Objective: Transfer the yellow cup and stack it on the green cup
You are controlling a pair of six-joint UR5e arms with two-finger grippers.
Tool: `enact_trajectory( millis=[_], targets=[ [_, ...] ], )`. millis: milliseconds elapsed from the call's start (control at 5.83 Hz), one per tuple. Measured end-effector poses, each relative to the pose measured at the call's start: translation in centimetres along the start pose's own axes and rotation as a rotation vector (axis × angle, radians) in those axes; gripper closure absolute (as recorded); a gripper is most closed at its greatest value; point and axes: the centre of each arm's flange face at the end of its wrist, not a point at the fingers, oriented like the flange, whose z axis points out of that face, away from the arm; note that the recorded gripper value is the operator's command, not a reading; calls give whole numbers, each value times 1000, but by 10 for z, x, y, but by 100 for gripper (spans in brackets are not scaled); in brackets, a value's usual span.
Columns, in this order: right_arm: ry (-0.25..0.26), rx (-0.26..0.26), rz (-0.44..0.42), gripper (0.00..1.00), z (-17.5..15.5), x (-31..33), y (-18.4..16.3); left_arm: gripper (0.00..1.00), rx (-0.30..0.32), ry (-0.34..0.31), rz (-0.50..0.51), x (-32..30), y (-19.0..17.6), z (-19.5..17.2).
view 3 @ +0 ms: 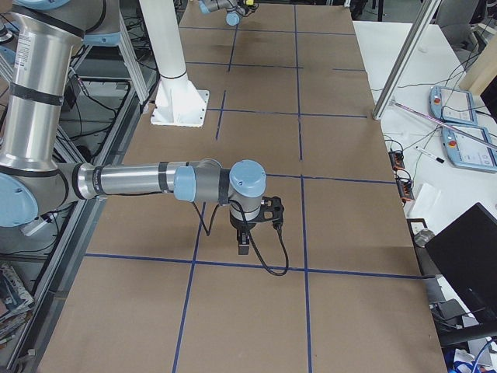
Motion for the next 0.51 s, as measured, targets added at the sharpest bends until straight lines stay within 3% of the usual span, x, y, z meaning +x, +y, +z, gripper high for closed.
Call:
enact_trajectory(
  millis=[514],
  targets=[
    [-1,-11,11,0,5,5,1,49,-101,163,78,66,-50,70]
  ],
)
